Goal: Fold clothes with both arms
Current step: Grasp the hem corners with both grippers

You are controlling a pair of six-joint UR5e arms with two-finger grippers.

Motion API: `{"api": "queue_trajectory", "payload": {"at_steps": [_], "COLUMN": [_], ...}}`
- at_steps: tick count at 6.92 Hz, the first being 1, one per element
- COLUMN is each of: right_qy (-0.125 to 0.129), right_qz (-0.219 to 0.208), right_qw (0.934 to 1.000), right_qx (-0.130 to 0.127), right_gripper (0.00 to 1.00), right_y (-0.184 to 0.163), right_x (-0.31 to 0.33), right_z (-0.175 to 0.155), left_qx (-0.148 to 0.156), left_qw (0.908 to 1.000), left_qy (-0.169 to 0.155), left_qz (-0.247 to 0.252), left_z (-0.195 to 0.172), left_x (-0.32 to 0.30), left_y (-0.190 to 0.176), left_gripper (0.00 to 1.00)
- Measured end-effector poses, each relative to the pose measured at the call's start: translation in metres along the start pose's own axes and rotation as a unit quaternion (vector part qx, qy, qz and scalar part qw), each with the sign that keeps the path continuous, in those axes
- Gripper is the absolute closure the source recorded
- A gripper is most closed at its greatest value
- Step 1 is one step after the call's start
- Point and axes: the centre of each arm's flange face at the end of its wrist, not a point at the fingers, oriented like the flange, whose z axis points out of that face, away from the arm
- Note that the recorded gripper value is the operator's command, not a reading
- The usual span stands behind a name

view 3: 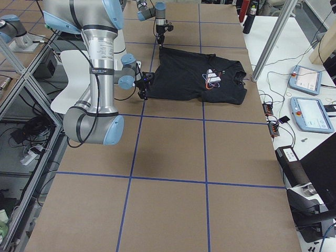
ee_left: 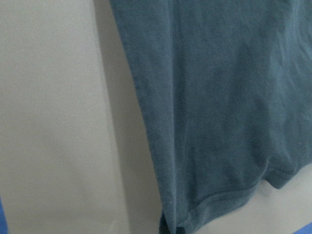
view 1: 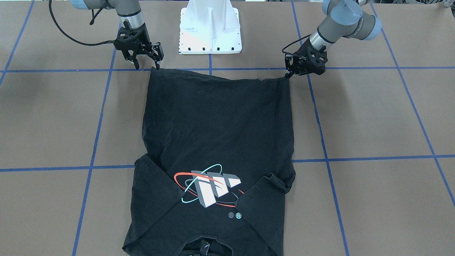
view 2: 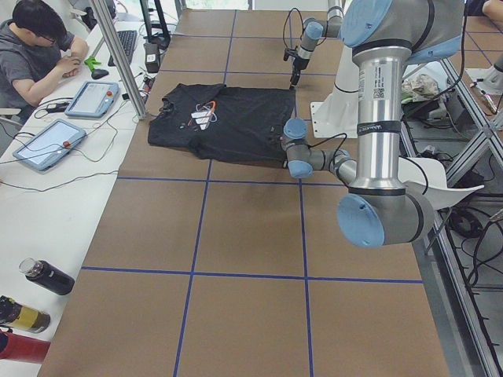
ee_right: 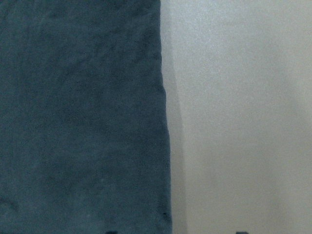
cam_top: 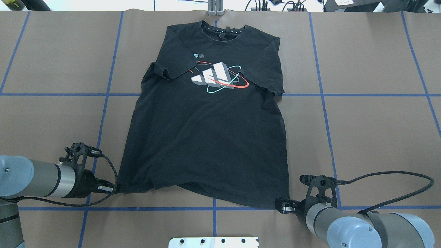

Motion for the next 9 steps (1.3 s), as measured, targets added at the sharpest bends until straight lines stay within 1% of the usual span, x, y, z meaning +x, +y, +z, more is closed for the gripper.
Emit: {"api": "queue_trajectory", "payload": {"at_steps": [1,2,9], "right_qy": [0.000,-0.002,-0.004], "right_qz": [-0.001,-0.001,-0.009], "right_qw": [1.0000,1.0000,0.9999], "right_qx": [0.001,0.001,-0.007], "right_gripper": [0.59,0.63,0.63], "right_y": [0.003,0.005,0.017], "right_x": [-0.002,-0.004,-0.010], "right_z": [0.002,0.002,0.004], "left_qx": [0.000,0.000,0.000], "left_qw": [1.0000,1.0000,1.0000], "left_qy": [0.000,0.000,0.000], "left_qz": [0.000,0.000,-0.001], "left_z": [0.000,0.000,-0.001], "left_x": [0.000,0.000,0.000], "left_y": [0.000,0.000,0.000], "left_gripper": [1.00,1.00,1.00]}}
